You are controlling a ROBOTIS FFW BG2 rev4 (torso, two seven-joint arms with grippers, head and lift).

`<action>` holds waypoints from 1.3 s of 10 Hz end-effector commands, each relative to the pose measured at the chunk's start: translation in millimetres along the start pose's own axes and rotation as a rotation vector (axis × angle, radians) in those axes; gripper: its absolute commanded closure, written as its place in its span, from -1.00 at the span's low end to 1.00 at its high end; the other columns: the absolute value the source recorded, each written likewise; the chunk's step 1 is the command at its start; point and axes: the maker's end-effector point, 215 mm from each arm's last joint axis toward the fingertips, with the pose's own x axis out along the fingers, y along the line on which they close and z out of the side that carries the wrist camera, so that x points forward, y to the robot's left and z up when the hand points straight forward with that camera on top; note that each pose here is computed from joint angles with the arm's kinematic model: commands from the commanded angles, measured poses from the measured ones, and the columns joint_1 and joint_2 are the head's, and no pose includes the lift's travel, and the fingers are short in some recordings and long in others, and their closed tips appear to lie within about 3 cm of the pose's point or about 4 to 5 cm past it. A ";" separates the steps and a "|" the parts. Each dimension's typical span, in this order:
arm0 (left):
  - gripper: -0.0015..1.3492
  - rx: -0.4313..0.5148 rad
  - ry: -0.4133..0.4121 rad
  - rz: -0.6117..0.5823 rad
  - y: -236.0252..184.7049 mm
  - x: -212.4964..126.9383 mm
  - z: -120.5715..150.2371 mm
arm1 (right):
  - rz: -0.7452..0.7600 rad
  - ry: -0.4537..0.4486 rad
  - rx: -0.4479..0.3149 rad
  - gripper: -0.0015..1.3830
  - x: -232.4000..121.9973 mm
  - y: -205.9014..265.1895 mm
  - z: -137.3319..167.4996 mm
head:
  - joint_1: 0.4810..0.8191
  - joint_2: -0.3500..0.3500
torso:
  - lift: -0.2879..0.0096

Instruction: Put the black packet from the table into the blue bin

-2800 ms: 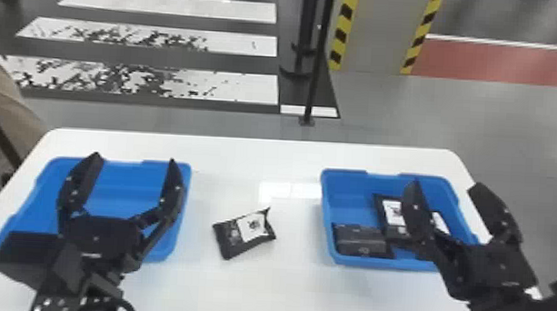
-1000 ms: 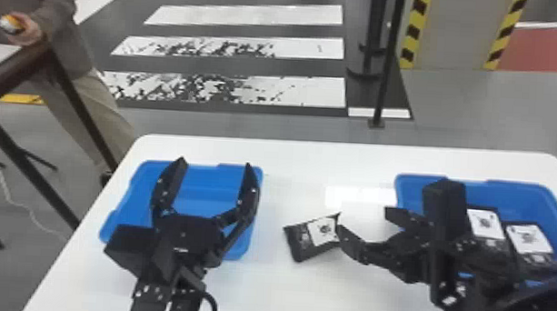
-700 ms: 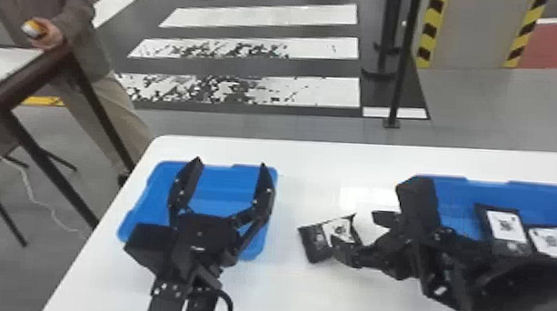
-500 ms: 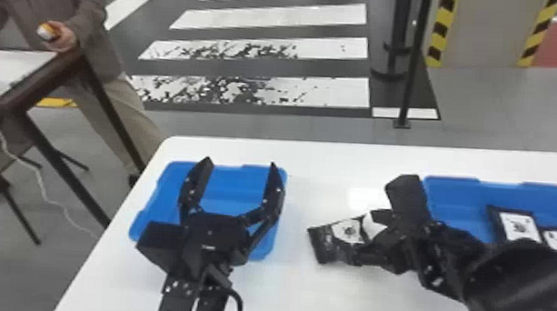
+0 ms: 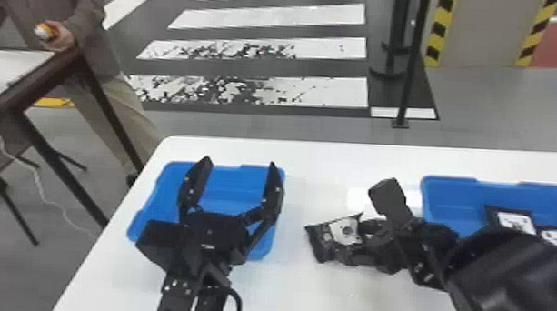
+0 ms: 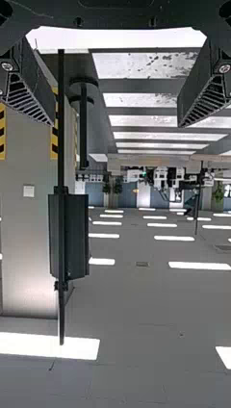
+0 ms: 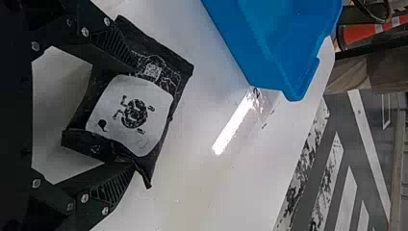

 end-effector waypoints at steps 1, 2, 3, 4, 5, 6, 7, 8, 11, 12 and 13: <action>-0.87 -0.002 -0.002 -0.003 -1.8 0.5 0.5 | 0.012 0.001 -0.013 0.22 1.6 7.9 5.3 | 0.27 0.62 | 0.20; -0.87 -0.001 0.000 -0.001 -0.8 -0.2 -0.3 | 0.012 -0.009 -0.018 0.31 0.2 9.6 10.4 | 0.27 0.63 | 0.20; -0.87 -0.001 0.000 -0.001 -0.8 -0.2 -0.3 | 0.012 -0.014 -0.020 0.53 -0.7 10.9 13.9 | 0.27 0.64 | 0.20; -0.87 -0.001 0.000 -0.001 -0.8 -0.2 -0.3 | 0.014 -0.018 -0.009 0.70 -0.7 14.0 14.4 | 0.27 0.65 | 0.20; -0.87 0.000 0.000 0.000 0.2 -1.0 -0.4 | 0.018 -0.030 -0.010 0.70 -1.7 17.2 19.8 | 0.27 0.66 | 0.20; -0.87 0.001 -0.001 0.002 1.2 -1.8 -0.6 | 0.021 -0.059 -0.010 0.70 -3.4 21.4 28.2 | 0.27 0.67 | 0.20; -0.87 0.002 -0.003 0.003 2.3 -1.7 0.3 | 0.021 -0.110 0.005 0.70 -7.7 20.6 39.9 | 0.27 0.69 | 0.20; -0.87 0.001 -0.003 0.004 2.2 -2.5 0.1 | -0.002 -0.174 0.028 0.70 -16.0 11.7 54.2 | 0.27 0.71 | 0.20; -0.87 0.003 -0.004 0.003 2.1 -3.4 -0.1 | -0.250 -0.378 0.161 0.70 -100.2 -59.6 63.2 | 0.27 0.65 | 0.20; -0.87 0.002 -0.001 0.005 3.2 -4.1 -1.0 | -0.393 -0.392 0.212 0.69 -140.1 -99.9 39.5 | 0.27 0.53 | 0.20; -0.87 0.001 -0.003 0.005 3.2 -4.1 -0.2 | -0.459 -0.363 0.253 0.69 -158.9 -116.8 14.5 | 0.27 0.34 | 0.20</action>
